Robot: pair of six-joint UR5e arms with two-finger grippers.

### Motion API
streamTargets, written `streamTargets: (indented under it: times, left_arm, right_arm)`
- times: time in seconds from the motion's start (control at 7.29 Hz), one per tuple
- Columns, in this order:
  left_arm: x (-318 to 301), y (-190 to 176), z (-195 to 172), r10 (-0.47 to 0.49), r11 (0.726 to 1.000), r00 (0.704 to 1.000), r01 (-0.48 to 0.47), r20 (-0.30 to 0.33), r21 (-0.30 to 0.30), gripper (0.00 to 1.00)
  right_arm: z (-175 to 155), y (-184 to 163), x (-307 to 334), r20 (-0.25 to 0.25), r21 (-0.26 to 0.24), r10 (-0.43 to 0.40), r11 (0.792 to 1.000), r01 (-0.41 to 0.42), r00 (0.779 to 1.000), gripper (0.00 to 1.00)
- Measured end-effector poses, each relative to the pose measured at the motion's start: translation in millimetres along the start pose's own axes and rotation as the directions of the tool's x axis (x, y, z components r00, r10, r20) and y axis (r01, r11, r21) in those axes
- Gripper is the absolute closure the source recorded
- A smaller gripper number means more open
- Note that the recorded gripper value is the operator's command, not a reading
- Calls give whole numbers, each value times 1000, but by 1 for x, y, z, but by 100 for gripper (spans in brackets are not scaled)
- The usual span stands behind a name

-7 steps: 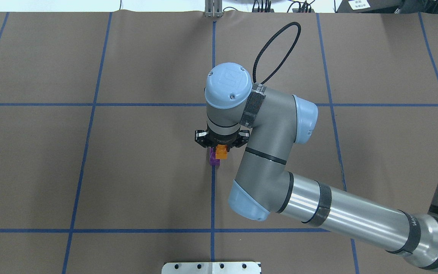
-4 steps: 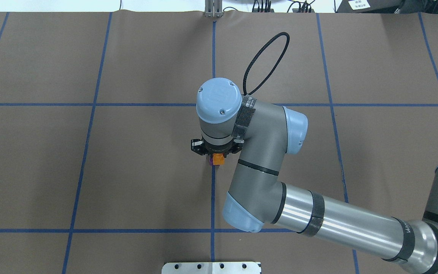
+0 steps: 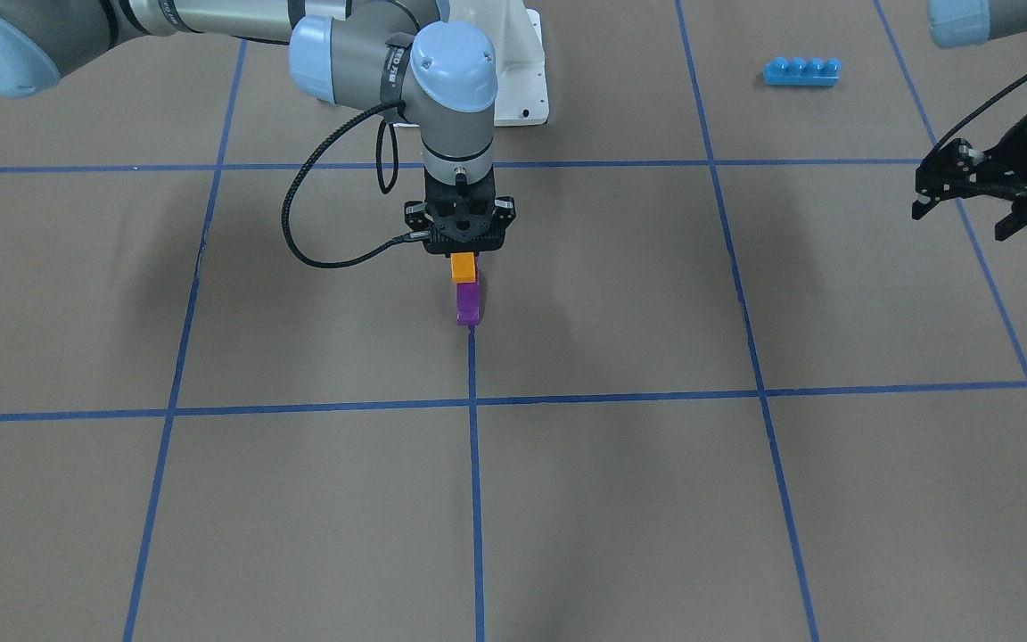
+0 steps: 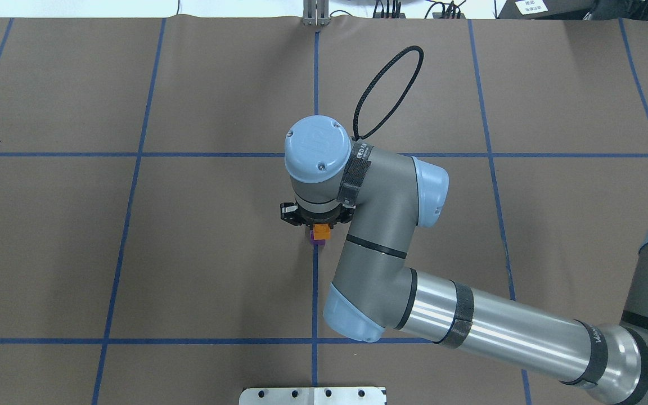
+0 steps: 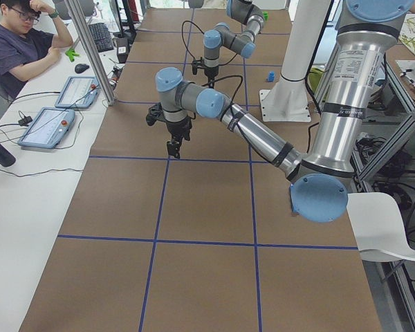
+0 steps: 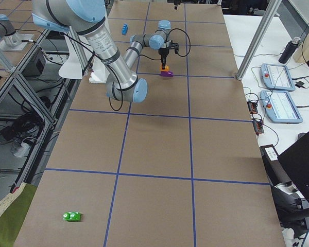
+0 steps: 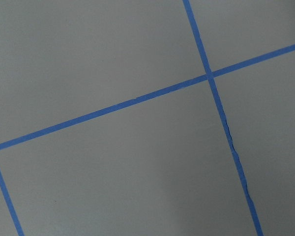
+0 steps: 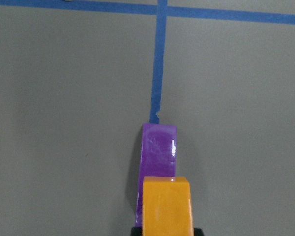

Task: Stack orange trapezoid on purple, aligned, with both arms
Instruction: 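Lower and align the orange block onto the purple block, then open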

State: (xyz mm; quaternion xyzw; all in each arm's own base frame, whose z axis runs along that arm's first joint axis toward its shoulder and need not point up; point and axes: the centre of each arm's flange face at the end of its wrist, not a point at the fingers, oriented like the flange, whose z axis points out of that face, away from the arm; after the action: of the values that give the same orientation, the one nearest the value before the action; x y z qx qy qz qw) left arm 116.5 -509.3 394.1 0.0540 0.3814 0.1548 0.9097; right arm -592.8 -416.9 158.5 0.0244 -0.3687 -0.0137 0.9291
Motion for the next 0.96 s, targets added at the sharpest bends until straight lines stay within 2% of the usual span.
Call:
streamTargets:
  times: [0.55,0.96]
  left_arm:
    - [0,0,1,-1,1000,1000,1,0,-1,0]
    - [-1,-1,1,-2,1000,1000,2,0,-1,0]
  right_arm:
    - [-6,-4,-3,7,9,13,1000,-13,1000,100]
    - [-8,-5,-5,12,13,77,997,-77,997,100]
